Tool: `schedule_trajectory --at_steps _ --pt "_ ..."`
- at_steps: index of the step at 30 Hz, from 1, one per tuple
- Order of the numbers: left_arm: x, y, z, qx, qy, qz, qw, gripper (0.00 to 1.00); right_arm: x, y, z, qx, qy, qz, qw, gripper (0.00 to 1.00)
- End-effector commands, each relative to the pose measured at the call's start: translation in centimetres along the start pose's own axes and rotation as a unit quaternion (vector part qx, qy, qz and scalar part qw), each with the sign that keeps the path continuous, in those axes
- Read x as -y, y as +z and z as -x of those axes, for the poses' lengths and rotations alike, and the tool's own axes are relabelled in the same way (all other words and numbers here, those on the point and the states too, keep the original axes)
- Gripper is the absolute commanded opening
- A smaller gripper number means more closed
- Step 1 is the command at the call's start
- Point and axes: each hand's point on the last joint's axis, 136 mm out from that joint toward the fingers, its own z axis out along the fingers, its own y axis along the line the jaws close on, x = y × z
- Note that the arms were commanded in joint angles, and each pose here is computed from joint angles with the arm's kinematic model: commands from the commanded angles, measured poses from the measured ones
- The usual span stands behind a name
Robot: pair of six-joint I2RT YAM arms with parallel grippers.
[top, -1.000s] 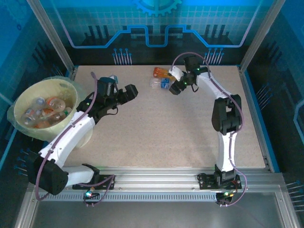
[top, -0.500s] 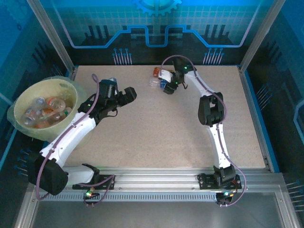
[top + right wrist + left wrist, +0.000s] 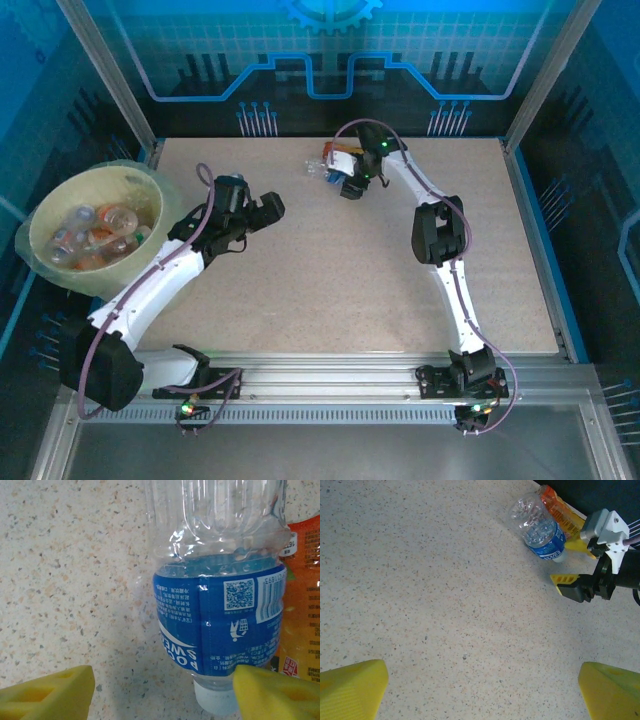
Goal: Put the plastic bottles in the bin
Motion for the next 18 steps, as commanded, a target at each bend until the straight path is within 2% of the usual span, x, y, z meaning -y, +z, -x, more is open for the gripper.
schedule_trajectory --at_steps 1,4,7,13,18 --pt "0.0 -0.2 0.7 0.016 -0.003 0.000 1.000 0.99 -1.3 2.5 -0.2 -0.021 0.007 0.001 1.000 0.75" --pt "0.1 0.1 0.6 0.012 -0.004 -0.001 1.000 0.99 -0.4 3.6 -0.3 -0.031 0.002 -0.025 0.999 0.77" --pt "0.0 0.3 0.7 0.012 -0.004 0.003 1.000 0.99 -1.2 3.4 0.4 -0.014 0.007 -0.004 1.000 0.78" --pt "0.3 0.8 0.9 0.013 0.004 0.004 1.000 0.99 -4.1 1.9 1.8 0.000 -0.023 0.040 0.999 0.73" --pt "0.3 1.3 0.7 0.004 0.007 0.006 1.000 0.99 -5.6 -1.3 3.2 0.019 -0.025 0.053 0.998 0.72"
